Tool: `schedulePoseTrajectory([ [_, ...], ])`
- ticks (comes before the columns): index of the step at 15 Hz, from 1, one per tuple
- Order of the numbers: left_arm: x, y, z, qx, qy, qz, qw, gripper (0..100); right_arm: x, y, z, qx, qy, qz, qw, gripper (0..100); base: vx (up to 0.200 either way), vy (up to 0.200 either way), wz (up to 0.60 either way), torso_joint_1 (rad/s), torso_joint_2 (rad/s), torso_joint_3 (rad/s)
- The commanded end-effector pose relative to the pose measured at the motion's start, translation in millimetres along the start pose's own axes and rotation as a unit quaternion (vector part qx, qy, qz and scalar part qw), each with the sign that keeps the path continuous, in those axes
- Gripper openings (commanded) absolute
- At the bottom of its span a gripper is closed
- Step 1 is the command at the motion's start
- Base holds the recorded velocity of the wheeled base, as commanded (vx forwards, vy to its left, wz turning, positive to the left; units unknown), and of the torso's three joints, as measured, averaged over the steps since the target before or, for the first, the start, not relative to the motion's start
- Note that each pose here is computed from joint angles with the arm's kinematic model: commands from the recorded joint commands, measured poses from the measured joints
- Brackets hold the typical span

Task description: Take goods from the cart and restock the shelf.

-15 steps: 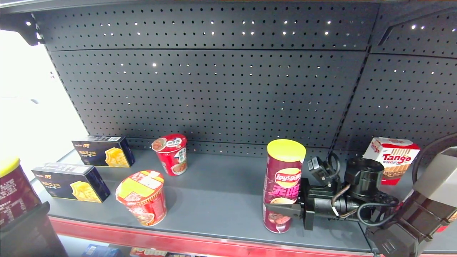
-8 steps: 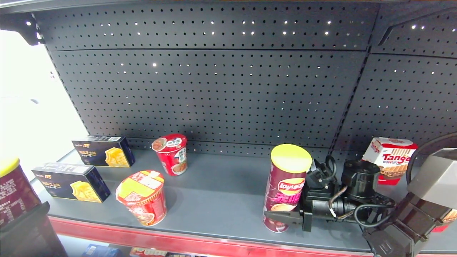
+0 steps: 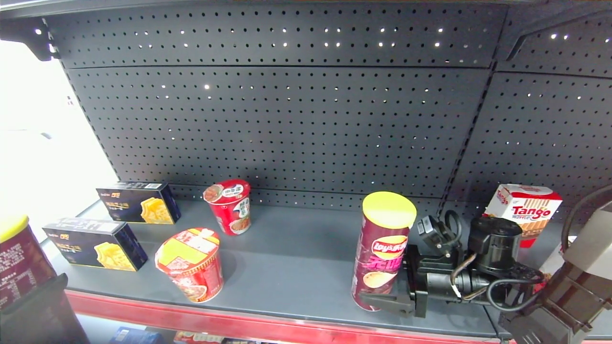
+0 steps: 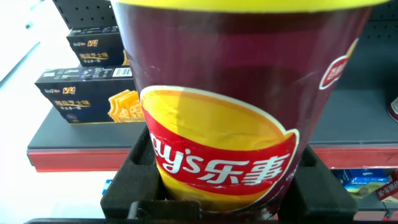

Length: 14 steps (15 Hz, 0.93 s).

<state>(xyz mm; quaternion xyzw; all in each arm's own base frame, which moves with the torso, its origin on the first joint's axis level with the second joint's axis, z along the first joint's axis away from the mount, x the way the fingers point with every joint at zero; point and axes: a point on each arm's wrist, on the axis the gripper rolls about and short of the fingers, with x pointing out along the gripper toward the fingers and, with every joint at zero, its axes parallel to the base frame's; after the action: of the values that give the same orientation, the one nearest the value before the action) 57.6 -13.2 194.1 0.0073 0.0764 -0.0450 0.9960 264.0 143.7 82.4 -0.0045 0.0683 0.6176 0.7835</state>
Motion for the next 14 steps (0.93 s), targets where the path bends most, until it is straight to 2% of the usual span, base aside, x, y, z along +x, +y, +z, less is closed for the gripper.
schedulePoseTrajectory([
  [1,0,0.0,-0.5,0.0,0.0,0.0,1.0,0,-6,6,6,-0.006,-0.005,-0.001,1.0,100,0.0,0.0,0.0,0.0,0.0,0.0],
  [3,0,0.2,-3.3,0.0,0.003,0.0,1.0,0,-12,13,10,-0.006,-0.005,-0.002,1.0,100,0.0,0.0,0.0,0.0,0.0,0.0],
  [9,-9,2.4,-7.8,-0.002,-0.01,0.006,0.9999,0,-25,10,15,-0.011,-0.012,-0.027,0.999,100,0.0,0.0,0.0,0.0,0.0,0.0],
  [14,-9,2.6,-9.8,-0.001,-0.002,0.006,1.0,0,-41,13,15,-0.007,-0.011,-0.046,0.999,100,0.0,0.0,0.0,0.0,0.0,0.0],
])
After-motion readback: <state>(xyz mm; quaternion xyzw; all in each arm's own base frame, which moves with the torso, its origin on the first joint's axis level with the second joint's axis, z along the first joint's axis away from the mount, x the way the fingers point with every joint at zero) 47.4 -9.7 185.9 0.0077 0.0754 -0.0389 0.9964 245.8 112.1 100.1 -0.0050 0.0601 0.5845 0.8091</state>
